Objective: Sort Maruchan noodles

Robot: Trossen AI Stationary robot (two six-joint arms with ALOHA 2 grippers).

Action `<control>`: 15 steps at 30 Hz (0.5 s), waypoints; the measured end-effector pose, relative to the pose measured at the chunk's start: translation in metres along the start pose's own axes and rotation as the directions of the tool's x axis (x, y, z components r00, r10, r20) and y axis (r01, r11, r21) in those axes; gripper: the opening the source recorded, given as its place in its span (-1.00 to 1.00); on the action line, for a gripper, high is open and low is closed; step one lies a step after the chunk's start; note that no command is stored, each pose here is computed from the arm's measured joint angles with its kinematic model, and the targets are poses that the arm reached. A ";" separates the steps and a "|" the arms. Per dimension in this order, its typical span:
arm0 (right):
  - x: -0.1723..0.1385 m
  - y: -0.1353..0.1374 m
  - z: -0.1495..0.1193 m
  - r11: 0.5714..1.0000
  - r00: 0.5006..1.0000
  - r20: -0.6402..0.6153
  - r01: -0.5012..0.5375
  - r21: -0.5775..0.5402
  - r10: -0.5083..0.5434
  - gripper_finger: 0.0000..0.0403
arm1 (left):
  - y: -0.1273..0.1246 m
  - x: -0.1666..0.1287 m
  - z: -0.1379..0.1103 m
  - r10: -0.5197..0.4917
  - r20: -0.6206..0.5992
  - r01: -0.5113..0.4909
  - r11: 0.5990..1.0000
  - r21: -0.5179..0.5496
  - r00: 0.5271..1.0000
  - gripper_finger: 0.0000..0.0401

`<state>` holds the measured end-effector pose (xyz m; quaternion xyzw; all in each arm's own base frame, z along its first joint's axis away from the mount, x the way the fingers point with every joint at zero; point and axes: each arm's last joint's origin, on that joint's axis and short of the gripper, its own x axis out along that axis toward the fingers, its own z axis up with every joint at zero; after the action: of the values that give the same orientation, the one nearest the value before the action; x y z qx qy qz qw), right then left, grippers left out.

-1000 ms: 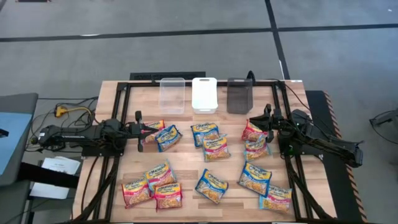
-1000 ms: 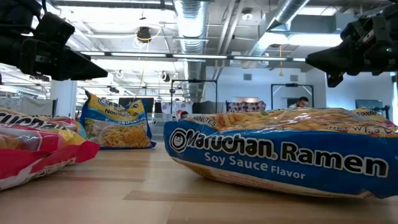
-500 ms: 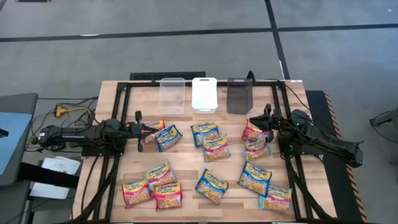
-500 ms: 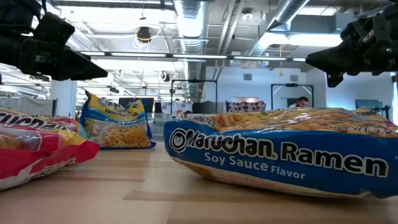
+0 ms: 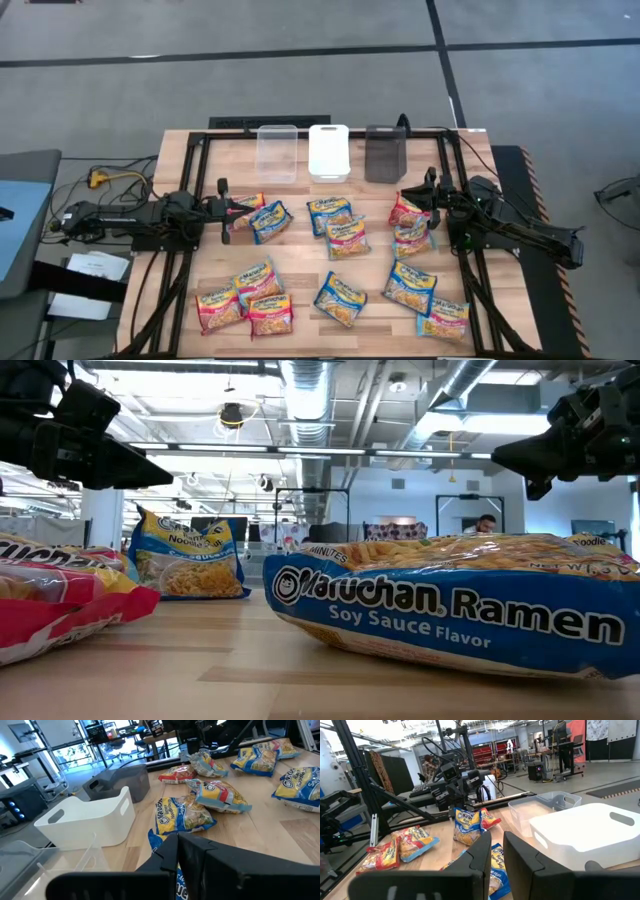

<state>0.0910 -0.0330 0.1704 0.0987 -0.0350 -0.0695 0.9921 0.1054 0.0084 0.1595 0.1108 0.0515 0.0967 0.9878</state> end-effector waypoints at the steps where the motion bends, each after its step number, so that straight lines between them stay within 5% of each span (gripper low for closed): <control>1: 0.000 0.000 0.000 1.000 1.000 -0.001 0.000 0.000 0.000 -0.63 | 0.000 0.000 0.000 -0.001 0.000 0.001 1.000 0.000 1.000 -1.00; 11: 0.000 0.000 0.000 1.000 1.000 -0.001 0.000 0.000 0.000 -0.63 | 0.000 0.000 0.000 0.000 0.000 0.000 1.000 0.000 1.000 -1.00; 15: 0.000 0.000 0.000 1.000 1.000 -0.001 0.000 0.000 0.000 -0.63 | 0.000 0.000 0.000 0.000 0.000 0.000 0.997 0.076 1.000 -1.00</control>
<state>0.0911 -0.0330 0.1702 0.0988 -0.0346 -0.0696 0.9921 0.1054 0.0084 0.1596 0.1484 0.0551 0.0946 0.9828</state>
